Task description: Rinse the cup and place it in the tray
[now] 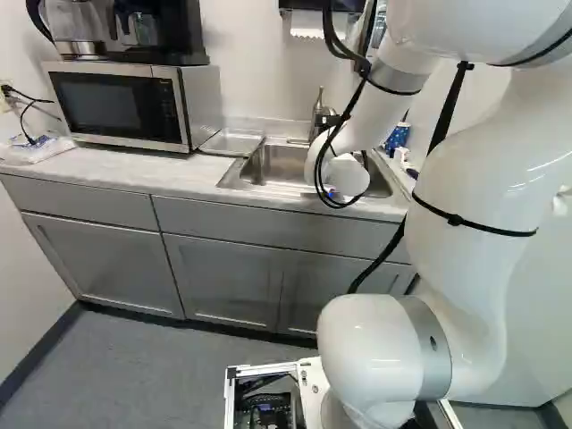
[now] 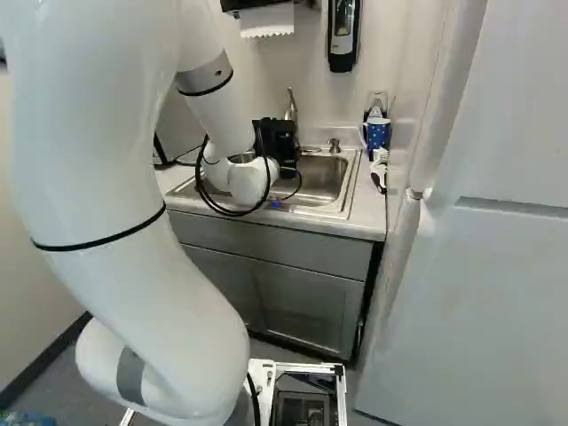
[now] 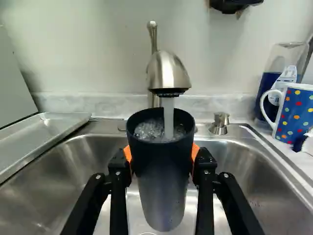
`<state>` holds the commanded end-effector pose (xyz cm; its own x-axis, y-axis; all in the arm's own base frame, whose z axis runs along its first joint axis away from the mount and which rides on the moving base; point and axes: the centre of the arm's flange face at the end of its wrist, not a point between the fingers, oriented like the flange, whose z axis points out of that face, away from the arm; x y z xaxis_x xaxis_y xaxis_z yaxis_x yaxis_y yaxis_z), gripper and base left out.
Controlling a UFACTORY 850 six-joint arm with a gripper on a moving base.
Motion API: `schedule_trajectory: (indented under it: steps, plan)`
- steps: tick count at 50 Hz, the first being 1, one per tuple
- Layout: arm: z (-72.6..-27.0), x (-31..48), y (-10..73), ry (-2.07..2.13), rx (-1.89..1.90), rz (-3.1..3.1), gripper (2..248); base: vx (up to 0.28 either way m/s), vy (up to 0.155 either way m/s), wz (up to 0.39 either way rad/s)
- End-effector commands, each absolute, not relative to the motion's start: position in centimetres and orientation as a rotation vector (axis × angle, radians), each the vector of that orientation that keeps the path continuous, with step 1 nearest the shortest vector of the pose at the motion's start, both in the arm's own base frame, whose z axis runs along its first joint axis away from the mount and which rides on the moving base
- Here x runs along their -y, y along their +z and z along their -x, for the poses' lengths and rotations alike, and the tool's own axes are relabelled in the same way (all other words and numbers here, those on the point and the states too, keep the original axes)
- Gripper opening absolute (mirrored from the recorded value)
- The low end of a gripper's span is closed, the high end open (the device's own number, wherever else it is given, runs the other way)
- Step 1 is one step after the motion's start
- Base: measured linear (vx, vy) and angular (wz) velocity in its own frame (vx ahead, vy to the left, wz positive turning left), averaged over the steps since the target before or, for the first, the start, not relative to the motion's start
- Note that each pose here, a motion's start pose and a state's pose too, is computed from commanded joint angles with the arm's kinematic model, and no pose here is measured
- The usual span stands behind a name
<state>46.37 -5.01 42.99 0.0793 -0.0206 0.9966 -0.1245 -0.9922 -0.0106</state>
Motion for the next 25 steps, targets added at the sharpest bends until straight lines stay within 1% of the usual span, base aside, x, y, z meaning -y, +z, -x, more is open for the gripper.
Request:
schedule_trajectory:
  steps: [25]
  plan:
    - [-46.2, 1.4, 43.0, 2.111, 0.067, -2.292, 125, 0.000, 0.000, 0.000]
